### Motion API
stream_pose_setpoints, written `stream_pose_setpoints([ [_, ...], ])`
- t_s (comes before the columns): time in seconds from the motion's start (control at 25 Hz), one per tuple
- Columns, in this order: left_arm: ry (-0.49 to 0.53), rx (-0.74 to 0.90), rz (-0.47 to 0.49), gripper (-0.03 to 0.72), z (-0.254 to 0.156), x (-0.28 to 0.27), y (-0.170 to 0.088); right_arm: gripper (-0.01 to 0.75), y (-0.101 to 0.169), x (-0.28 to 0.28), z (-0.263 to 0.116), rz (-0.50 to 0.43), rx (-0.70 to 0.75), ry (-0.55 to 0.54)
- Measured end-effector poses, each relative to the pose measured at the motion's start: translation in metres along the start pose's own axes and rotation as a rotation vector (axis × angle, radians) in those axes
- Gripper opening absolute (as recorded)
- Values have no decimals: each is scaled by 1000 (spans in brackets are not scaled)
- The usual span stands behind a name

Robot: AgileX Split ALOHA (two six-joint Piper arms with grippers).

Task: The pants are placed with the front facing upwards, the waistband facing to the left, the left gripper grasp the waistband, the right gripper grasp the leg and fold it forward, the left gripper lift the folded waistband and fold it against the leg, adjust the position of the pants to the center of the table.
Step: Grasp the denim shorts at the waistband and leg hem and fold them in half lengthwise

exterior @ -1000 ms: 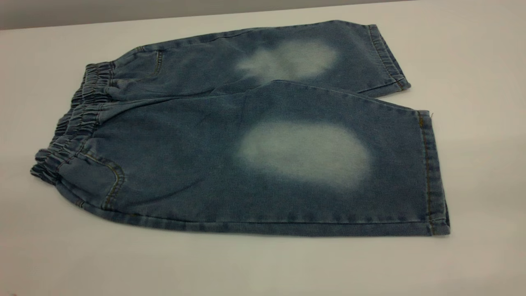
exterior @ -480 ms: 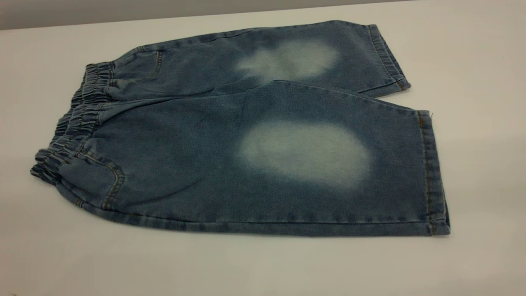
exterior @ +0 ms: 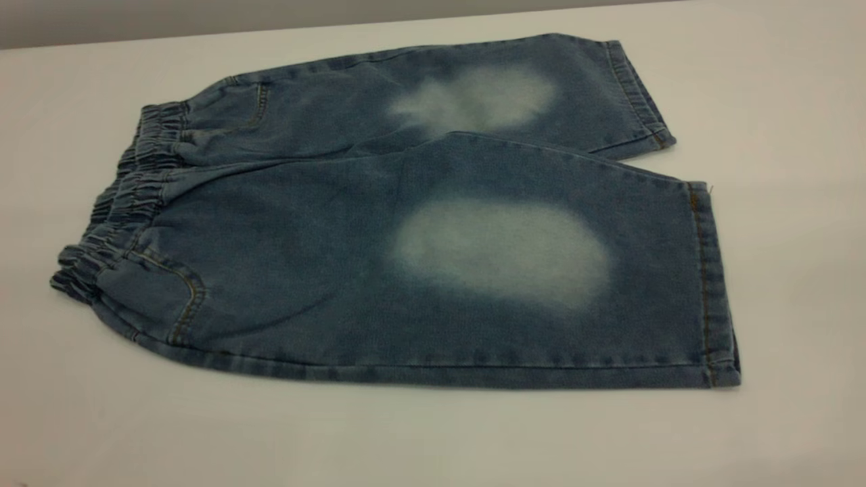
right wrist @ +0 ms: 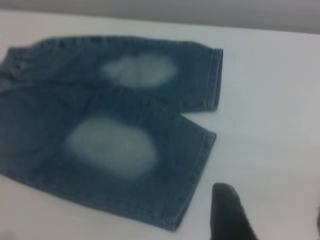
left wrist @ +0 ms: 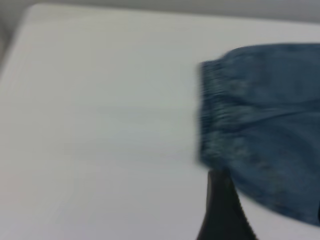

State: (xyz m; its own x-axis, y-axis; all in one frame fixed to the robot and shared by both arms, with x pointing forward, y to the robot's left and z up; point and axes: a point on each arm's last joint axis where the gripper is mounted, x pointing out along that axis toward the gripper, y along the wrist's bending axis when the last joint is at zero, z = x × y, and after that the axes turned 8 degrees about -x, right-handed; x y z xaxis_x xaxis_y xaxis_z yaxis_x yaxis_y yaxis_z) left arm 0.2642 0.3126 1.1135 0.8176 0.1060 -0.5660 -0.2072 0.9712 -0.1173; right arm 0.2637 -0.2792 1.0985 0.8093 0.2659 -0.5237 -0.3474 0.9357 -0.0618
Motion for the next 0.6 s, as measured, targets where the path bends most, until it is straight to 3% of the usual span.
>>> stream_pose_setpoints([
  [0.16,117,64,73,403,25,34,-6,315,-9,38,17,36,42,115],
  [0.6,438,109,60,331,37,181,-37,315,-25,140,28,114,221,342],
])
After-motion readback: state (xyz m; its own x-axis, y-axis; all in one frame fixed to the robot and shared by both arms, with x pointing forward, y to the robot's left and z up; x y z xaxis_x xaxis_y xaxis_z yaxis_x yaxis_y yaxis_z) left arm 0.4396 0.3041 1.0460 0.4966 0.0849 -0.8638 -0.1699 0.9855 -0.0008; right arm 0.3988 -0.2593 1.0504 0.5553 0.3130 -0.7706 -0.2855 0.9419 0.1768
